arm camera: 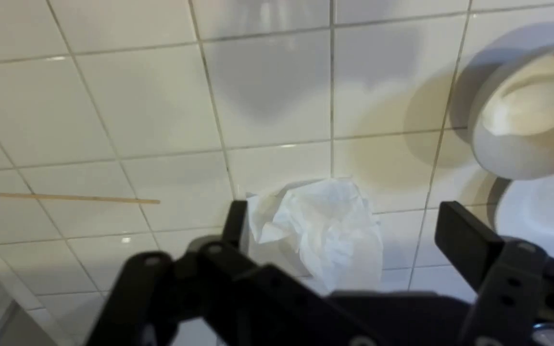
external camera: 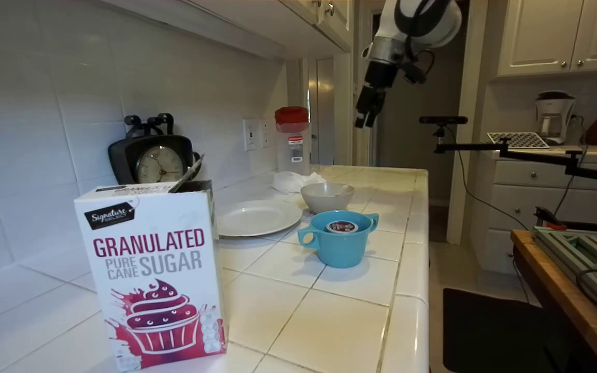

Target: Use the white napkin to wipe the right side of the counter.

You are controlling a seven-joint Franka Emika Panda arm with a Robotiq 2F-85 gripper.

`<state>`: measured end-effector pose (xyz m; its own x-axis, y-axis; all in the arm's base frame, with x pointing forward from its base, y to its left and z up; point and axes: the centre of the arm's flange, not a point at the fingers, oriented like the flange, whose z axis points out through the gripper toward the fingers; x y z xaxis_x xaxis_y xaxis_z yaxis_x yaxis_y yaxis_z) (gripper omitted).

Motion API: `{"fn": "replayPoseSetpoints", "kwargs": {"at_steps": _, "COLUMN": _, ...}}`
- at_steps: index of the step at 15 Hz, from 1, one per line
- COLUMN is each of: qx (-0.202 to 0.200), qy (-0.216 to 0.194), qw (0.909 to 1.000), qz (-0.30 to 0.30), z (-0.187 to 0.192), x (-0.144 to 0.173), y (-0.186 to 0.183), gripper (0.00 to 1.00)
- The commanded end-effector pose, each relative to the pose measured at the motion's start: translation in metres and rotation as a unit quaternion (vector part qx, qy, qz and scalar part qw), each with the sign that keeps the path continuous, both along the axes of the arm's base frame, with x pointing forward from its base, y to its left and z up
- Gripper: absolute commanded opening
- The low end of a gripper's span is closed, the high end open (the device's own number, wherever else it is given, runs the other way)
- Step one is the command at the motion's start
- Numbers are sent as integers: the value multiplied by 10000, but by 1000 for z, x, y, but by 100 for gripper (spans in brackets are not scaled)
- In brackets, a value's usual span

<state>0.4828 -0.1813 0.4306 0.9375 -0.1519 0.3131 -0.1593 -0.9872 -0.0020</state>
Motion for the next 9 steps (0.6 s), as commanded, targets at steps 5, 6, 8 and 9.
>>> {"fn": "replayPoseSetpoints", "kwargs": {"at_steps": 5, "qx": 825, "qy": 325, "qw": 9961, "qz": -43, "z": 12, "x": 109, "y": -29, "gripper": 100}}
{"fn": "replayPoseSetpoints", "kwargs": {"at_steps": 6, "qx": 923, "qy": 357, "qw": 9951, "qz": -57, "z": 7, "x": 116, "y": -32, "gripper": 100}}
{"fn": "replayPoseSetpoints", "kwargs": {"at_steps": 8, "qx": 956, "qy": 399, "qw": 9944, "qz": -193, "z": -3, "x": 125, "y": -37, "gripper": 100}}
{"fn": "replayPoseSetpoints", "kwargs": {"at_steps": 9, "qx": 770, "qy": 327, "qw": 9962, "qz": -239, "z": -4, "x": 103, "y": -25, "gripper": 100}}
